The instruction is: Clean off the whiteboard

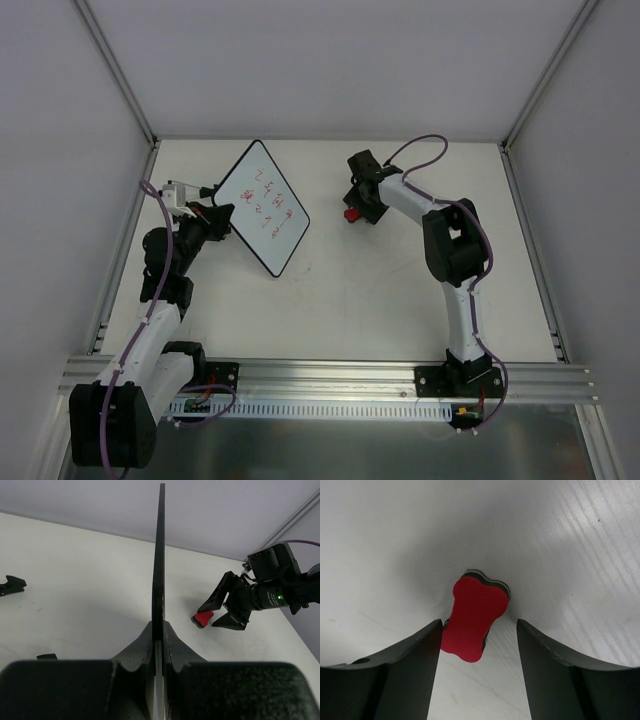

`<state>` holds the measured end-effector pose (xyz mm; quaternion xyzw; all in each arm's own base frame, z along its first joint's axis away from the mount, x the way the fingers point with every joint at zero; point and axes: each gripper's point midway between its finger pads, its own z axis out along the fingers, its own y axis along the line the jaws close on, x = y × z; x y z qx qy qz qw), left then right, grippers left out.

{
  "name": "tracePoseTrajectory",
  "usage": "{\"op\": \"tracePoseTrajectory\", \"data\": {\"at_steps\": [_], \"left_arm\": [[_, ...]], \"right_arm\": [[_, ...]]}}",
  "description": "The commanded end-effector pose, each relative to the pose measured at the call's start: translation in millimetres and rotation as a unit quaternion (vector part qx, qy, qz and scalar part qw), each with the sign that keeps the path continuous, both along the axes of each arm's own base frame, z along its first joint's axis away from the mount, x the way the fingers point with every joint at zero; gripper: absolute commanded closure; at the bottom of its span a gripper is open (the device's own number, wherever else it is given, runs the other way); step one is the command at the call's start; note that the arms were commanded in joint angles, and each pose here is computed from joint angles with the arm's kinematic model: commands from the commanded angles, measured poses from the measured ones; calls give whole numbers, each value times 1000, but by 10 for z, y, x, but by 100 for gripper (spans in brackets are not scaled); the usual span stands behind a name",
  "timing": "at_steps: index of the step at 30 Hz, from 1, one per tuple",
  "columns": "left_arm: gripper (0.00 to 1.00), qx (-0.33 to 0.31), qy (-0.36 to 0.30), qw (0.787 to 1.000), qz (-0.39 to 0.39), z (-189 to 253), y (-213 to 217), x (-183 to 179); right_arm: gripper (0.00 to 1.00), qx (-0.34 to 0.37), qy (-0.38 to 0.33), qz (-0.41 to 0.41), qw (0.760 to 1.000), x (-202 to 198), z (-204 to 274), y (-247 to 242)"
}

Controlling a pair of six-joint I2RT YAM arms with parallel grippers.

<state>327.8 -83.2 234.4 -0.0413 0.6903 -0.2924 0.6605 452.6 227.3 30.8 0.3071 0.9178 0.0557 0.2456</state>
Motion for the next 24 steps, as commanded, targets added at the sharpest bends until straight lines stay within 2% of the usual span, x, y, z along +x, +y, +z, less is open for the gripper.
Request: {"op": "tracePoseTrajectory", "data": {"at_steps": [1, 5, 8, 11, 12, 14, 18, 21, 24], "left_arm": [[100, 20, -49, 998, -15, 166, -60, -45], [100, 24, -49, 998, -17, 157, -67, -55], [100, 28, -51, 998, -18, 152, -68, -56], [100, 31, -47, 998, -16, 111, -62, -50], [100, 30, -46, 998, -15, 106, -60, -52], [100, 24, -45, 999, -3, 98, -25, -46], [100, 17, -55, 998, 38, 168, 98, -26], [100, 21, -60, 997, 44, 206, 116, 1], [100, 23, -60, 997, 41, 200, 94, 12]], "right_arm": [[36, 15, -11, -26, 999, 94, 77, 65], [45, 14, -13, -28, 999, 92, 90, 59], [58, 11, -18, -24, 999, 86, 147, 41], [76, 20, -25, -19, 999, 80, 238, 61], [87, 24, -27, -14, 999, 75, 263, 73], [99, 49, -39, 0, 998, 71, 402, 153], [100, 113, -90, 82, 986, 84, 823, 478], [100, 161, -157, 172, 959, 52, 1301, 830], [100, 216, -230, 245, 917, -58, 1740, 1219]]}}
